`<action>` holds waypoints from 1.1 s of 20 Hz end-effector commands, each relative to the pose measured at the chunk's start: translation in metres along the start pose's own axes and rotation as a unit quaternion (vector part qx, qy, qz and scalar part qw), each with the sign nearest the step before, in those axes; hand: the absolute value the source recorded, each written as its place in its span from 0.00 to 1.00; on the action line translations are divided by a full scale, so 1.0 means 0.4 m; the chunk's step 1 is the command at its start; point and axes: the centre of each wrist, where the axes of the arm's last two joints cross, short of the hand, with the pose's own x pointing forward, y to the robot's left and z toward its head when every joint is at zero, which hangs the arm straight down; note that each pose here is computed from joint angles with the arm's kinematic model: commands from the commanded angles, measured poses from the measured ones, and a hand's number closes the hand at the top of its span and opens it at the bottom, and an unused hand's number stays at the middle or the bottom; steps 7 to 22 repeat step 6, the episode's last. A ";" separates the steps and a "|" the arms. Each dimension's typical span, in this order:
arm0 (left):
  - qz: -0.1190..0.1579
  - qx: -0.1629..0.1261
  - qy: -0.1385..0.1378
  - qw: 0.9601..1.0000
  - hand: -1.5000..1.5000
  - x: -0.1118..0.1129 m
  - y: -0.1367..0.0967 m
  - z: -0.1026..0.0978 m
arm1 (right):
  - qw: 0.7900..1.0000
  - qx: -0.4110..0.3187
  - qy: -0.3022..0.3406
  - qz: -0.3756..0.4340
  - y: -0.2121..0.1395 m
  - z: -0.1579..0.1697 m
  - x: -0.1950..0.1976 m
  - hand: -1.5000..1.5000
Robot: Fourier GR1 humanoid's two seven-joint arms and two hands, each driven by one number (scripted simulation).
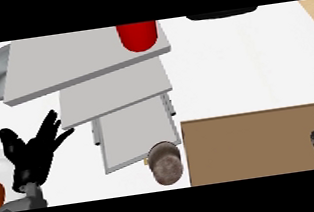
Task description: Pick the can from the tray and place it in the tiered shelf
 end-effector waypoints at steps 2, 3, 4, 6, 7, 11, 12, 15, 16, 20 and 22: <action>-0.006 -0.002 0.033 0.999 0.50 -0.025 0.002 0.000 | 0.999 0.007 0.037 -0.016 -0.171 -0.031 -0.011 0.00; -0.005 0.003 0.030 1.000 0.50 -0.058 -0.004 -0.001 | 0.999 -0.001 0.037 -0.013 -0.199 -0.030 -0.025 0.00; 0.001 0.006 0.033 0.999 0.50 -0.039 -0.027 -0.016 | 0.999 0.022 0.030 -0.005 -0.209 0.012 -0.015 0.00; -0.001 0.002 0.026 1.000 0.50 -0.051 0.007 -0.011 | 0.999 0.017 0.027 -0.019 -0.255 -0.002 -0.022 0.00; -0.001 0.002 0.026 1.000 0.50 -0.051 0.007 -0.011 | 0.999 0.017 0.027 -0.019 -0.255 -0.002 -0.022 0.00; -0.001 0.002 0.026 1.000 0.50 -0.051 0.007 -0.011 | 0.999 0.017 0.027 -0.019 -0.255 -0.002 -0.022 0.00; -0.001 0.002 0.026 1.000 0.50 -0.051 0.007 -0.011 | 0.999 0.017 0.027 -0.019 -0.255 -0.002 -0.022 0.00; -0.001 0.002 0.026 1.000 0.50 -0.051 0.007 -0.011 | 0.999 0.017 0.027 -0.019 -0.255 -0.002 -0.022 0.00; -0.001 0.002 0.026 1.000 0.50 -0.051 0.007 -0.011 | 0.999 0.017 0.027 -0.019 -0.255 -0.002 -0.022 0.00; -0.001 0.002 0.026 1.000 0.50 -0.051 0.007 -0.011 | 0.999 0.017 0.027 -0.019 -0.255 -0.002 -0.022 0.00; -0.001 0.002 0.026 1.000 0.50 -0.051 0.007 -0.011 | 0.999 0.017 0.027 -0.019 -0.255 -0.002 -0.022 0.00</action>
